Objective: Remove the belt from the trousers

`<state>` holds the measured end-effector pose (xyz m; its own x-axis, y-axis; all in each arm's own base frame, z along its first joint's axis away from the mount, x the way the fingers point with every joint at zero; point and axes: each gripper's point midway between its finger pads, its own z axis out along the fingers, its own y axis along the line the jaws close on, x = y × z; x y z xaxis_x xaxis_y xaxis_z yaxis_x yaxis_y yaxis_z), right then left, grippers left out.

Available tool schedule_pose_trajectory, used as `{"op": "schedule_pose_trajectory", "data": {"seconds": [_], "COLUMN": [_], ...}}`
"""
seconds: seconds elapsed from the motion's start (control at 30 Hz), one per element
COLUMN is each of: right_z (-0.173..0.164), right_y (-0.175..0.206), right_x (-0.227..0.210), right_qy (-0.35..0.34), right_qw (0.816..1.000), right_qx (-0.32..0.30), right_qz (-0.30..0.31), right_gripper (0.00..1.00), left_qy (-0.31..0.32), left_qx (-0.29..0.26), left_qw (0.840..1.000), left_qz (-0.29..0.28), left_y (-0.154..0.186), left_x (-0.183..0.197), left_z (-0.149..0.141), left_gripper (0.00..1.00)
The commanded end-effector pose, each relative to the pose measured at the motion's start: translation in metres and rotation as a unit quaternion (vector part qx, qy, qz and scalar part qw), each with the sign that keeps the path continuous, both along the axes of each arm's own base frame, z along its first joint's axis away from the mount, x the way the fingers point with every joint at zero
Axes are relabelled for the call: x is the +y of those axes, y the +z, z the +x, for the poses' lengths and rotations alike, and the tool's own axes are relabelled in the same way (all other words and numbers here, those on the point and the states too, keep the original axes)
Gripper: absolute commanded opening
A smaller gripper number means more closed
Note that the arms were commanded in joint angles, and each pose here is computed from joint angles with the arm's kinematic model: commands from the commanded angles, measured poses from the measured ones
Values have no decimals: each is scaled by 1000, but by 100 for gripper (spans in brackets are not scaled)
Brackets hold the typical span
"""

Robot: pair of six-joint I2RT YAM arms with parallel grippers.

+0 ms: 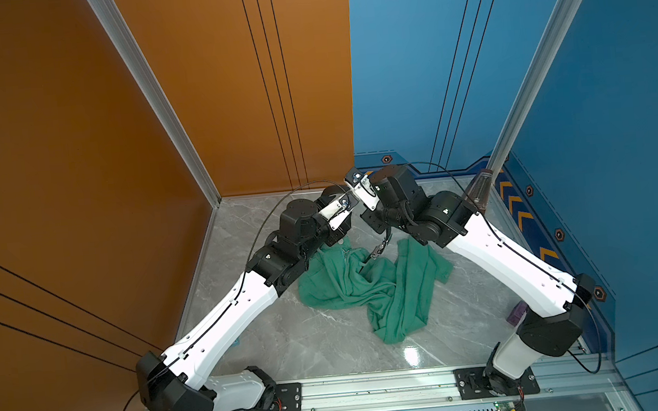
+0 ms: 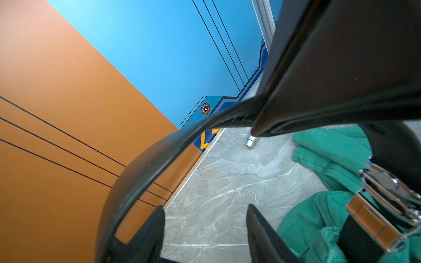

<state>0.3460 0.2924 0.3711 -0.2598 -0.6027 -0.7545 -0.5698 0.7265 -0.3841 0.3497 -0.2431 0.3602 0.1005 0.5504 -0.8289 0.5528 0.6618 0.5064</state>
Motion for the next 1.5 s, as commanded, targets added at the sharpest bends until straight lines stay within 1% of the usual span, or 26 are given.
{"op": "schedule_pose_trajectory", "data": {"seconds": [0.0, 0.07, 0.1, 0.17, 0.27, 0.33, 0.47, 0.57, 0.63, 0.73, 0.83, 0.97, 1.07, 1.17, 1.27, 1.3, 1.33, 1.37, 1.4, 1.47], "right_z": [-1, 1, 2, 3, 4, 4, 3, 1, 0, -1, -1, 2, 8, 26, 40, 43, 46, 49, 55, 63], "right_y": [20, 27, 29, 29, 25, 23, 24, 28, 30, 34, 39, 44, 51, 49, 32, 23, 15, 5, -9, -28], "right_x": [-12, -16, -17, -18, -16, -15, -12, -12, -13, -14, -16, -18, -20, -25, -21, -17, -13, -10, -7, -3], "right_qy": [-20, -25, -27, -28, -28, -27, -27, -26, -27, -28, -28, -33, -40, -61, -62, -59, -56, -58, -62, -71], "right_qw": [1000, 999, 999, 999, 999, 999, 999, 999, 999, 998, 998, 998, 998, 997, 997, 998, 998, 997, 996, 994], "right_qx": [-15, -21, -23, -22, -16, -13, -10, -13, -14, -18, -22, -31, -42, -41, -19, -7, 6, 20, 39, 69], "right_qz": [16, 24, 25, 26, 25, 27, 35, 39, 42, 45, 47, 42, 39, 38, 36, 36, 38, 39, 42, 48], "right_gripper": [0, 0, 0, 0, 0, 0, 0, 0, 0, 0, 0, 0, 0, 0, 6, 10, 16, 24, 28, 43], "left_qy": [-21, -33, -41, -64, -100, -122, -150, -136, -120, -93, -80, -77, -74, -75, -81, -87, -92, -96, -100, -105], "left_qx": [11, 15, 23, 37, 59, 72, 101, 109, 113, 120, 125, 131, 137, 139, 141, 142, 142, 143, 140, 139], "left_qw": [997, 994, 992, 990, 987, 985, 979, 981, 983, 984, 984, 983, 983, 983, 982, 981, 981, 980, 979, 977], "left_qz": [-72, -102, -114, -122, -114, -100, -89, -80, -84, -95, -103, -98, -93, -92, -94, -96, -97, -100, -106, -119], "left_y": [3, -14, -29, -51, -83, -99, -119, -131, -138, -147, -154, -163, -170, -173, -172, -171, -170, -168, -165, -161], "left_x": [-4, -5, -5, -11, -30, -48, -78, -89, -90, -89, -88, -90, -88, -85, -85, -85, -85, -86, -85, -83], "left_z": [-14, -26, -34, -50, -73, -83, -85, -71, -60, -43, -34, -30, -29, -30, -34, -36, -39, -41, -43, -47], "left_gripper": [58, 58, 58, 57, 57, 57, 59, 57, 52, 39, 26, 1, 0, 0, 0, 0, 0, 0, 0, 0]}}
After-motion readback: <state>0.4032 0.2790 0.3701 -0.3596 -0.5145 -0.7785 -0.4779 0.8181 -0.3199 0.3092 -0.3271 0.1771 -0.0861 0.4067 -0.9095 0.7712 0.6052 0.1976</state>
